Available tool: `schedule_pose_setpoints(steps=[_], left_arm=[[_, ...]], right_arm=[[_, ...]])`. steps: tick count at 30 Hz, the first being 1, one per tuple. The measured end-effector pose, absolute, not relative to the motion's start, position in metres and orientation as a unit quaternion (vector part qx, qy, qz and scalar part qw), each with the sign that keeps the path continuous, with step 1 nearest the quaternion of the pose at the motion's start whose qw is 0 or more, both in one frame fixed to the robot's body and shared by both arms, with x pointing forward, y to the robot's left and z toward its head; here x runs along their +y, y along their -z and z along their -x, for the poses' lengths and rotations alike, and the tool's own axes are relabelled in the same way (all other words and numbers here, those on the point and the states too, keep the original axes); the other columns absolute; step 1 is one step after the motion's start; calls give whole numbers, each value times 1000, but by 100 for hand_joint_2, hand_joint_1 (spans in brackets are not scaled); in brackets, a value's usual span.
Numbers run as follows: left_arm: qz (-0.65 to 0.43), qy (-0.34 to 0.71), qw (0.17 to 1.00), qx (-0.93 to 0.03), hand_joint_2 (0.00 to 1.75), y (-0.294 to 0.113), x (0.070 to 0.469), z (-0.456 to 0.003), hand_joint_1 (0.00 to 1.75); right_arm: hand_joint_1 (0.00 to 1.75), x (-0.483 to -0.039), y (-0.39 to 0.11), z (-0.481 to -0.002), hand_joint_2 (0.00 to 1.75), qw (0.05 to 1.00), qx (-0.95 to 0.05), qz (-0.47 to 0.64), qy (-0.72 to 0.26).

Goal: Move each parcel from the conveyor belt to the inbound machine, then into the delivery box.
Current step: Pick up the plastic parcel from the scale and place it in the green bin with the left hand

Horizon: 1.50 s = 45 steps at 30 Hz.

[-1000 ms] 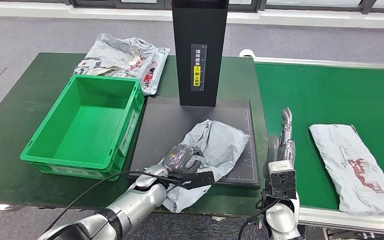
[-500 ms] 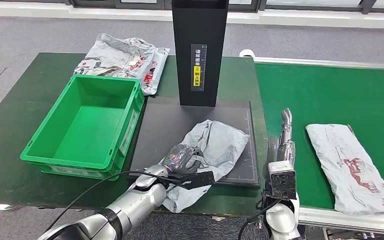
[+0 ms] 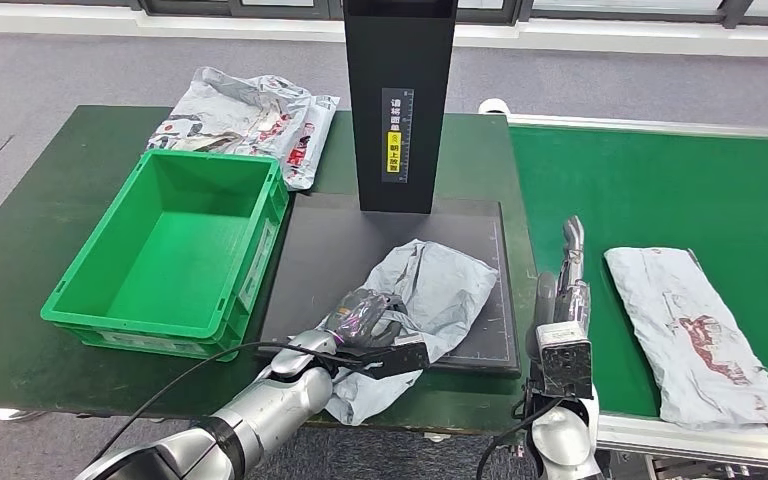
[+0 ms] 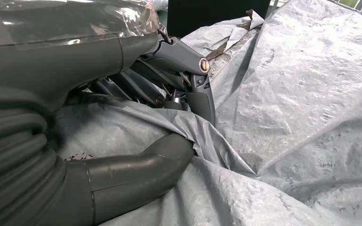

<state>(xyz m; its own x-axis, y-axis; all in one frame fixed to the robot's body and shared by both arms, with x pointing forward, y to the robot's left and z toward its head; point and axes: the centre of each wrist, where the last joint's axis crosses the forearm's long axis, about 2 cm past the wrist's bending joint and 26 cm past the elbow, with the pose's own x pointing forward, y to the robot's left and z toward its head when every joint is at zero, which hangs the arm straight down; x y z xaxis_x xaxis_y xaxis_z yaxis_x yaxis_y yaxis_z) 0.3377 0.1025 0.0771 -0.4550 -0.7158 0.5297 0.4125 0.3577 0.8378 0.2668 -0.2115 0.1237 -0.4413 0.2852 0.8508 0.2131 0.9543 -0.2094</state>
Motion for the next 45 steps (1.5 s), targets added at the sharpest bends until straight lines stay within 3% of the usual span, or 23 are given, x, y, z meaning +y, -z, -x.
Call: schedule_pose_setpoints(steps=[45], left_arm=[[-121, 555, 508, -647, 175, -77, 103, -338, 175]], right_arm=[[0, -212, -124, -267, 0, 508, -848, 147, -35]])
